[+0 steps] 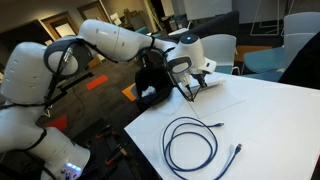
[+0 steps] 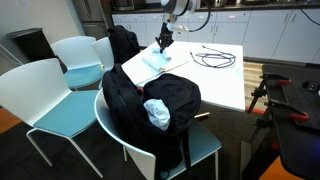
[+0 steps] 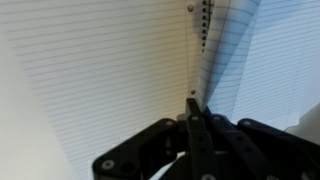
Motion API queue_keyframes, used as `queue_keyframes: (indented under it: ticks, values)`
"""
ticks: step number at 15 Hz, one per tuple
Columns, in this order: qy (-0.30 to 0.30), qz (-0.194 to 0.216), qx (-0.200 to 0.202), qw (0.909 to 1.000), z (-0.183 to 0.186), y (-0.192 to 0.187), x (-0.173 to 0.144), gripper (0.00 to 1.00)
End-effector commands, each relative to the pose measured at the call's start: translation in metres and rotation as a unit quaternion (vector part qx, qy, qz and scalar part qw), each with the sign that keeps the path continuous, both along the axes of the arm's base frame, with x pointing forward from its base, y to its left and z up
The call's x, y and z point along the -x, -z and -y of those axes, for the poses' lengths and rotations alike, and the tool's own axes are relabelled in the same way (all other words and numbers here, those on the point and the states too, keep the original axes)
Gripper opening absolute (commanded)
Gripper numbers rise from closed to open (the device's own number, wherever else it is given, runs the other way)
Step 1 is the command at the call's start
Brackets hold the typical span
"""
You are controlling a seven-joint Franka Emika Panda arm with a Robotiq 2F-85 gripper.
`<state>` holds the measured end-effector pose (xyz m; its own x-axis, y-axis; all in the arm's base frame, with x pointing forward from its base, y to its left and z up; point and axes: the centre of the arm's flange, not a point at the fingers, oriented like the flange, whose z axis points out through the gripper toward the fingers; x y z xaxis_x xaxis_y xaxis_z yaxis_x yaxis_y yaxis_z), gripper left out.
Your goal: Move the data cable to the right the right then flip the pages in the book
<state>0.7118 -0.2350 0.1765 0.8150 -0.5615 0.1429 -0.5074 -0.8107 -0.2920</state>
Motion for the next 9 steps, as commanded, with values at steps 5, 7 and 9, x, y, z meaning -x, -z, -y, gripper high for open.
queue_keyframes:
  ticks: [5, 7, 9]
  values:
    - [0.020, -0.062, 0.135, 0.9886, -0.0190, -0.0228, 0.0289, 0.01]
    - [0.024, -0.059, 0.167, 0.9838, -0.0180, -0.0235, 0.0289, 0.01]
    - [0.025, -0.055, 0.192, 0.9796, -0.0166, -0.0224, 0.0282, 0.27]
